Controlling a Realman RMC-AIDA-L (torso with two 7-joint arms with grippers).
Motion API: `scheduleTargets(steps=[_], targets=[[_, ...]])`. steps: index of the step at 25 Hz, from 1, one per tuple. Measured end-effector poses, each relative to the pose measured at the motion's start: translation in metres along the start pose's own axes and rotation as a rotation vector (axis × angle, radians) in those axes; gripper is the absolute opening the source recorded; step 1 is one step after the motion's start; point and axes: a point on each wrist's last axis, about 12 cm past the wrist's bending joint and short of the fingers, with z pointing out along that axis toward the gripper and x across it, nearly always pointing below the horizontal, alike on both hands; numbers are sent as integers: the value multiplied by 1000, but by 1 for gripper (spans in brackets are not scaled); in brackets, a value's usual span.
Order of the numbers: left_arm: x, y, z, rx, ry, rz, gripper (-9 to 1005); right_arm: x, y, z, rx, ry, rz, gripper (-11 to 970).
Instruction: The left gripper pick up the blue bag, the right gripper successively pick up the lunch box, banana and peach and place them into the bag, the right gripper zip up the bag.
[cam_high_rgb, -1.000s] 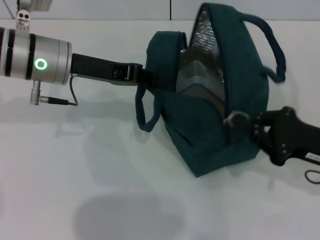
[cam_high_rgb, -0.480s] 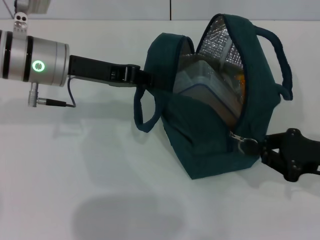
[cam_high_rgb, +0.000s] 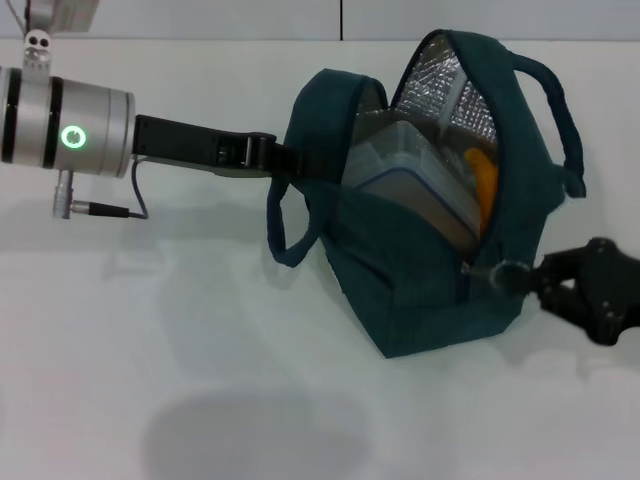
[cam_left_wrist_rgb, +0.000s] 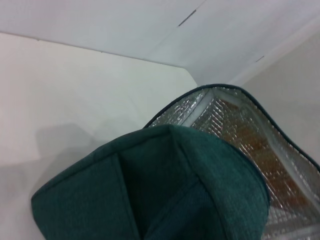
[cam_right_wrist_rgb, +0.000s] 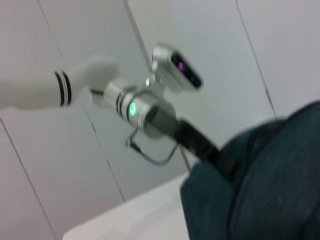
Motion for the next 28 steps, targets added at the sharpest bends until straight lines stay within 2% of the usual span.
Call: scheduleTargets(steps=[4, 8, 14, 20, 28], targets=[[1, 1, 0, 0, -1, -3, 51, -11, 3, -12, 14, -90, -45, 3], [0, 0, 0, -2, -2, -2, 51, -16, 5, -11, 5, -115, -74, 3], [-2, -1, 2, 1, -1, 7, 51, -25, 1, 17, -48, -110, -110, 3], [-3, -1, 2, 2, -7, 24, 51, -26, -2, 49, -101, -24, -116, 3], [-13, -1, -22, 41, -139, 94, 51, -30, -3, 61, -137, -23, -109, 3]])
